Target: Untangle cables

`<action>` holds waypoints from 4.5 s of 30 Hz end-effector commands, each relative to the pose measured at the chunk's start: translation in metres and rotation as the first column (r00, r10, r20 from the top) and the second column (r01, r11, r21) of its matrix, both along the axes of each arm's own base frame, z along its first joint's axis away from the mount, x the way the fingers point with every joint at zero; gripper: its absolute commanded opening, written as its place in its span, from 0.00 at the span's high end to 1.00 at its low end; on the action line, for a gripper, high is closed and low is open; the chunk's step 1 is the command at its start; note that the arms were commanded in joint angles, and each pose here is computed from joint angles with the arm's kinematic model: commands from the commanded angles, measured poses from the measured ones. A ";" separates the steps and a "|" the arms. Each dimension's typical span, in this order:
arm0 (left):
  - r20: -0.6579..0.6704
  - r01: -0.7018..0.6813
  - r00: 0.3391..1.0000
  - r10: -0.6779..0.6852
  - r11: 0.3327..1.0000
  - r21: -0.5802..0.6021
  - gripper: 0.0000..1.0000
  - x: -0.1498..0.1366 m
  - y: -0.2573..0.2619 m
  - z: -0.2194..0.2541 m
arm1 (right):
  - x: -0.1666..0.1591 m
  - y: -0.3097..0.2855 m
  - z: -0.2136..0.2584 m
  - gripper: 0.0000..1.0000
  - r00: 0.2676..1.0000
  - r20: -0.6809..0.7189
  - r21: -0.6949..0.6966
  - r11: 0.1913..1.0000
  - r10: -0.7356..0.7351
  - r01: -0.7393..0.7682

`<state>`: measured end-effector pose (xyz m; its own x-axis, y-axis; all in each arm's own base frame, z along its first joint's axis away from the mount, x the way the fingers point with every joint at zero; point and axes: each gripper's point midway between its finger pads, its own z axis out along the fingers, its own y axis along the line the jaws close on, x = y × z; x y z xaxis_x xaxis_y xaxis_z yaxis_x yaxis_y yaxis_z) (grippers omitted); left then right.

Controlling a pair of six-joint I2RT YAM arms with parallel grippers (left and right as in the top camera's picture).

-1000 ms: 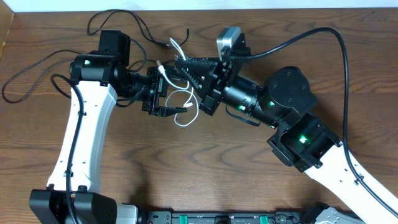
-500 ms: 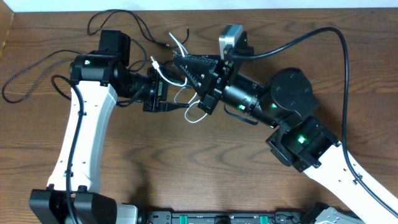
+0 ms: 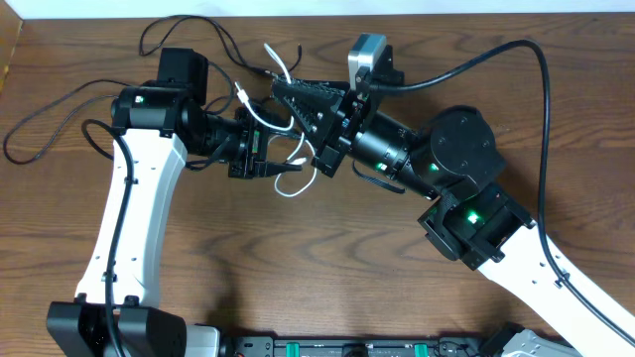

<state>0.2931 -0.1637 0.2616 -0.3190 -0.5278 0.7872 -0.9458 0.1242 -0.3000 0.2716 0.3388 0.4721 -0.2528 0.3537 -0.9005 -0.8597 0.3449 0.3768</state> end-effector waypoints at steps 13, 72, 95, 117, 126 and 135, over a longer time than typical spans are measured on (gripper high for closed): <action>-0.020 -0.008 1.000 0.008 1.000 -0.006 0.78 0.000 0.000 0.000 | -0.009 0.004 0.007 0.99 1.000 -0.002 0.021 1.000 0.020 -0.020; 0.505 -0.080 0.713 -0.487 0.659 0.748 0.92 0.007 0.102 0.024 | 0.040 -0.176 -0.232 0.01 0.501 -0.487 -0.730 0.648 -0.716 0.217; 0.632 -0.560 0.742 -0.222 0.312 0.767 0.92 -0.031 0.248 0.093 | 0.025 -0.170 -0.317 0.01 0.375 -0.554 -0.810 0.585 -0.743 -0.036; 0.441 -0.529 0.644 0.625 -0.053 0.847 0.92 -0.118 0.430 0.015 | 0.026 -0.169 -0.321 0.01 0.369 -0.553 -0.813 0.580 -0.747 -0.045; 0.428 -0.554 0.596 0.680 -0.038 0.832 0.92 -0.082 0.468 -0.023 | 0.029 -0.168 -0.320 0.01 0.377 -0.553 -0.810 0.585 -0.743 -0.035; 0.567 -0.623 0.656 0.499 -0.067 0.779 0.92 -0.047 0.495 -0.002 | 0.030 -0.168 -0.319 0.01 0.379 -0.550 -0.811 0.584 -0.744 -0.029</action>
<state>0.2535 0.3301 0.2595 0.4884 -0.8048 -0.3372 -0.7922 -0.2470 -0.5580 0.3019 0.1717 0.1548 -0.9376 0.1076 -0.3306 0.0148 0.9624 0.2712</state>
